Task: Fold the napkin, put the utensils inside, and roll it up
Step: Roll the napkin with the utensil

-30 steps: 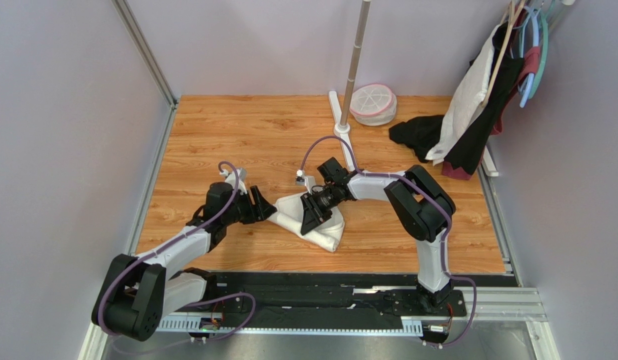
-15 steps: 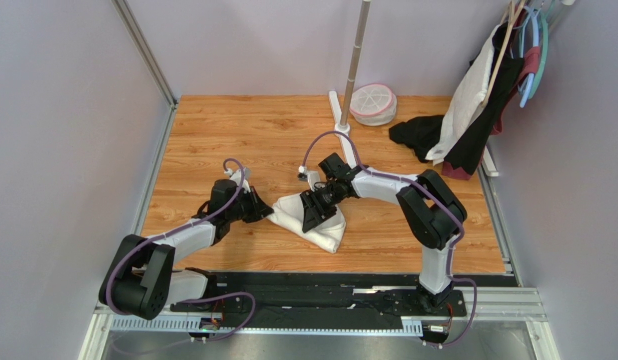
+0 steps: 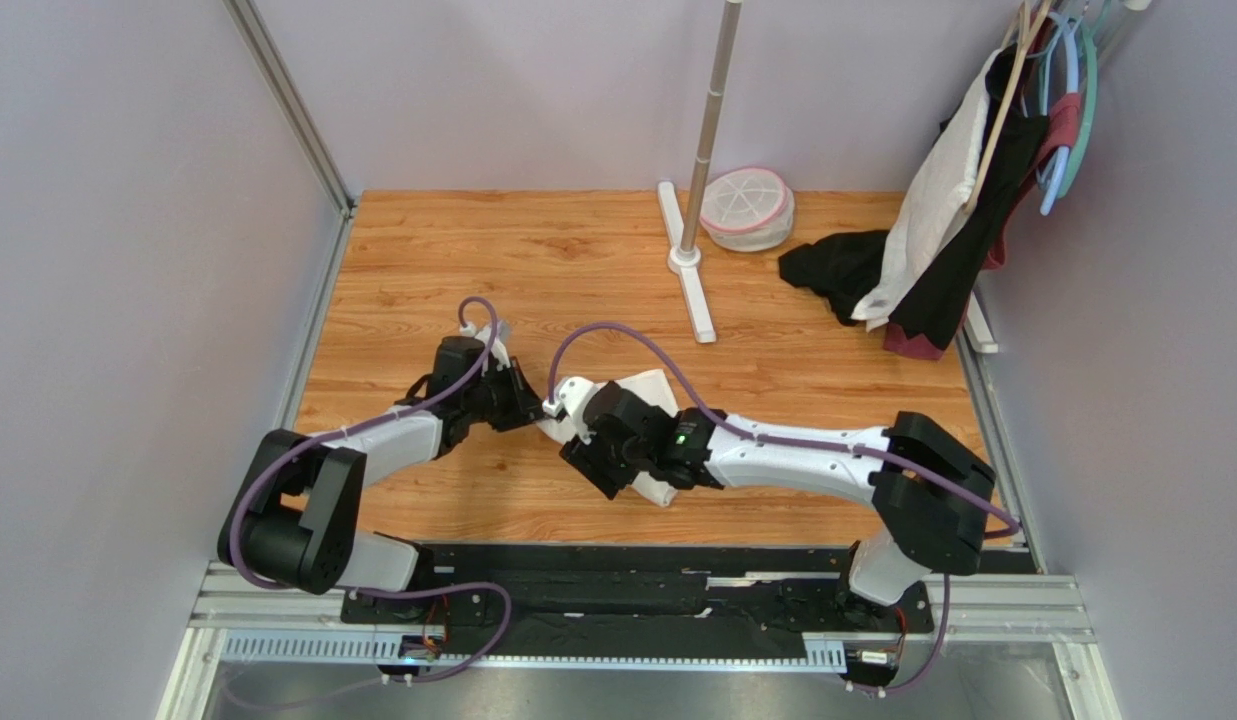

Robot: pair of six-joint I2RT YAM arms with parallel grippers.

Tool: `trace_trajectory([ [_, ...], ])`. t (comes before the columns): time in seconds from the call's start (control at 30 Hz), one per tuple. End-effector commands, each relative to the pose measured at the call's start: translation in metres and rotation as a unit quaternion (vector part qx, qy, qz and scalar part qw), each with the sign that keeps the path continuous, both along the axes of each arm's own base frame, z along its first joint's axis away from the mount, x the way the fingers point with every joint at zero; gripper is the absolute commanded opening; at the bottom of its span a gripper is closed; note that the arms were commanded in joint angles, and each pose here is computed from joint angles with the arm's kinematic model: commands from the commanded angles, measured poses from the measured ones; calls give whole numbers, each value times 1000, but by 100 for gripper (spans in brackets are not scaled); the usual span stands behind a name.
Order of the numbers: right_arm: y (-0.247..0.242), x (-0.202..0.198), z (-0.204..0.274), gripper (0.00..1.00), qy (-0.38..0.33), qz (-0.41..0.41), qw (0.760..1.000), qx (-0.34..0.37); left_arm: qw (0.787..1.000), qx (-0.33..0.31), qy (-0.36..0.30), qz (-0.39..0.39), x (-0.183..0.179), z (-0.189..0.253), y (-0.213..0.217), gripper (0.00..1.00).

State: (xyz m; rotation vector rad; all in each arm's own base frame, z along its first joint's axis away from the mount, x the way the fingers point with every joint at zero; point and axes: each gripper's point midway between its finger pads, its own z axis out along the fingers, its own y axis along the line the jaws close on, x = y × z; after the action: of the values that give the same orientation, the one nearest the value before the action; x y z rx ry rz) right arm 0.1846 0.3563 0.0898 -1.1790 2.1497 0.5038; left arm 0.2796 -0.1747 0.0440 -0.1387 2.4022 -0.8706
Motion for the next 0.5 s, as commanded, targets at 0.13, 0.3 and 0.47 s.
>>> trace_trajectory([
  [0.13, 4, 25, -32, 56, -117, -25, 990, -77, 1000, -19, 2, -9, 9, 10, -9, 0],
  [0.3, -4, 32, -48, 56, -131, -38, 985, -109, 1000, -19, 2, -11, 9, 11, -10, 0],
  [0.47, -14, 36, -62, 57, -133, -49, 981, -135, 1000, -23, -2, -21, 10, 14, -12, 0],
])
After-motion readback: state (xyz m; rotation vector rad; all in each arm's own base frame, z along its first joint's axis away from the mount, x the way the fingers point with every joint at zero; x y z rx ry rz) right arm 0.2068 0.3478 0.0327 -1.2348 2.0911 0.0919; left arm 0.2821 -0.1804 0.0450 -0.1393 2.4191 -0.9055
